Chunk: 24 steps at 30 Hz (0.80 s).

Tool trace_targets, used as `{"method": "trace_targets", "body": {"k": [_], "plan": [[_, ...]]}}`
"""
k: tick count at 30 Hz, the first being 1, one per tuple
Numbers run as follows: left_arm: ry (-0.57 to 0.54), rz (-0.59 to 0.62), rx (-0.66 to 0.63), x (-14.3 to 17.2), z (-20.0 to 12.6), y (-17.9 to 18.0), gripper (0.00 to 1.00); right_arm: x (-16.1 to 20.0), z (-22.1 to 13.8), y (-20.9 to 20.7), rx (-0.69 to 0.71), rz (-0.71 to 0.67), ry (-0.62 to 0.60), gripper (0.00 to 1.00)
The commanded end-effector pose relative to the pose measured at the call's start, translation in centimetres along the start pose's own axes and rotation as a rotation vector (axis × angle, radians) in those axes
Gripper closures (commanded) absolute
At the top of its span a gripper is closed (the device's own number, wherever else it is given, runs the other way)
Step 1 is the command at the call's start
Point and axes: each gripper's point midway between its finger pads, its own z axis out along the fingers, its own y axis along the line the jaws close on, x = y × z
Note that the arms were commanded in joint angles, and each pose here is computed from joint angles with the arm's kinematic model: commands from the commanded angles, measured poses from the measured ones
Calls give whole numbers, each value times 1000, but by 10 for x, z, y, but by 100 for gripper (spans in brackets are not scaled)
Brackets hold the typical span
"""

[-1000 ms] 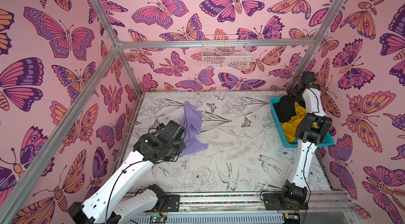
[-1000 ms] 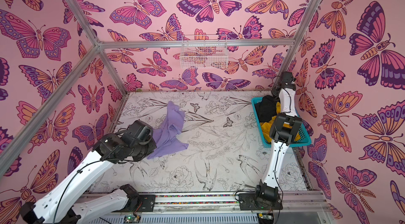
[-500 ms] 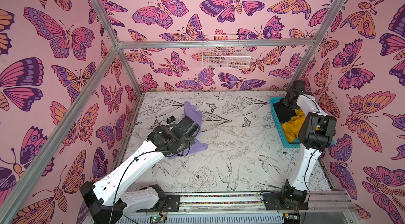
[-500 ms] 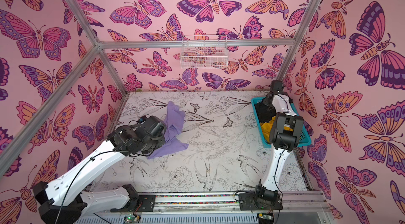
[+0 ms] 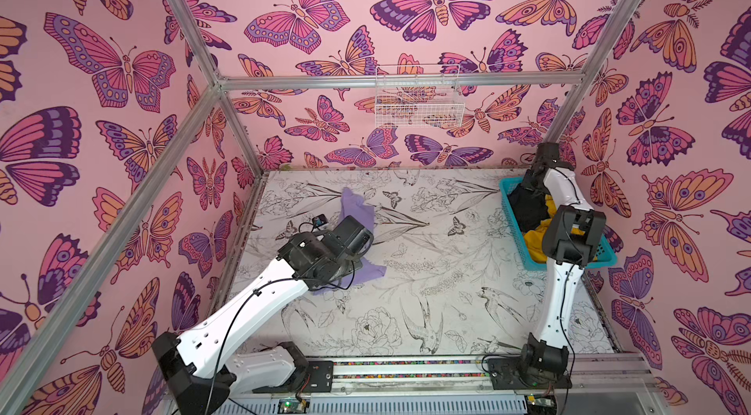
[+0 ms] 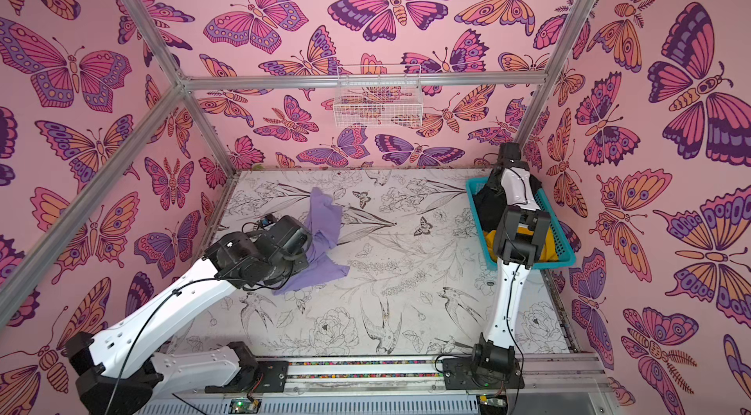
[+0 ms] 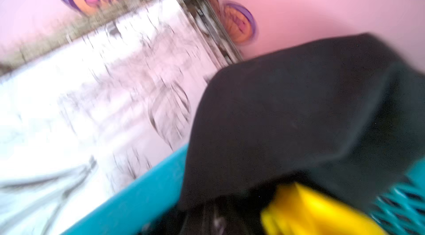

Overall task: Fold and stack t-shirts
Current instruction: Move the bin to the corner of the board.

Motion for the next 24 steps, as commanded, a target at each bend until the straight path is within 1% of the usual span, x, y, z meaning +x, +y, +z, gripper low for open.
{"method": "trace_targets", "body": {"k": [1, 4, 7, 9, 11, 13, 14, 15, 17, 20, 21, 22, 23, 24], "plan": [[-30, 13, -27, -3, 1, 7, 100, -17, 19, 24, -116, 75, -36, 100], [-33, -3, -27, -4, 0, 6, 100, -48, 19, 39, -204, 180, -154, 99], [-36, -24, -37, -4, 3, 6, 100, -75, 1, 53, -296, 252, -254, 96], [-48, -15, -55, -7, 5, 6, 100, -82, -16, 64, -315, 224, -289, 96], [-73, 25, -76, -12, 7, 3, 100, -83, -37, 73, -301, 136, -314, 96], [-126, 79, -93, -25, 4, -3, 100, -75, -62, 82, -269, 36, -319, 98], [-135, 113, -124, -28, 10, -7, 100, -68, -73, 85, -259, -1, -314, 98], [-161, 134, -135, -34, 8, -10, 100, -59, -86, 88, -243, -42, -307, 98], [-206, 167, -152, -45, 6, -15, 100, -38, -110, 90, -220, -95, -292, 98], [-268, 203, -159, -57, -4, -19, 100, -9, -157, 94, -217, -156, -294, 94], [-284, 213, -161, -61, -8, -18, 100, 1, -176, 96, -214, -175, -295, 90], [-293, 223, -161, -62, -11, -16, 100, 10, -194, 99, -229, -190, -287, 79], [-300, 227, -159, -63, -13, -15, 100, 20, -209, 105, -256, -210, -280, 62], [-298, 231, -159, -62, -13, -12, 100, 33, -226, 113, -296, -236, -265, 30]]}}
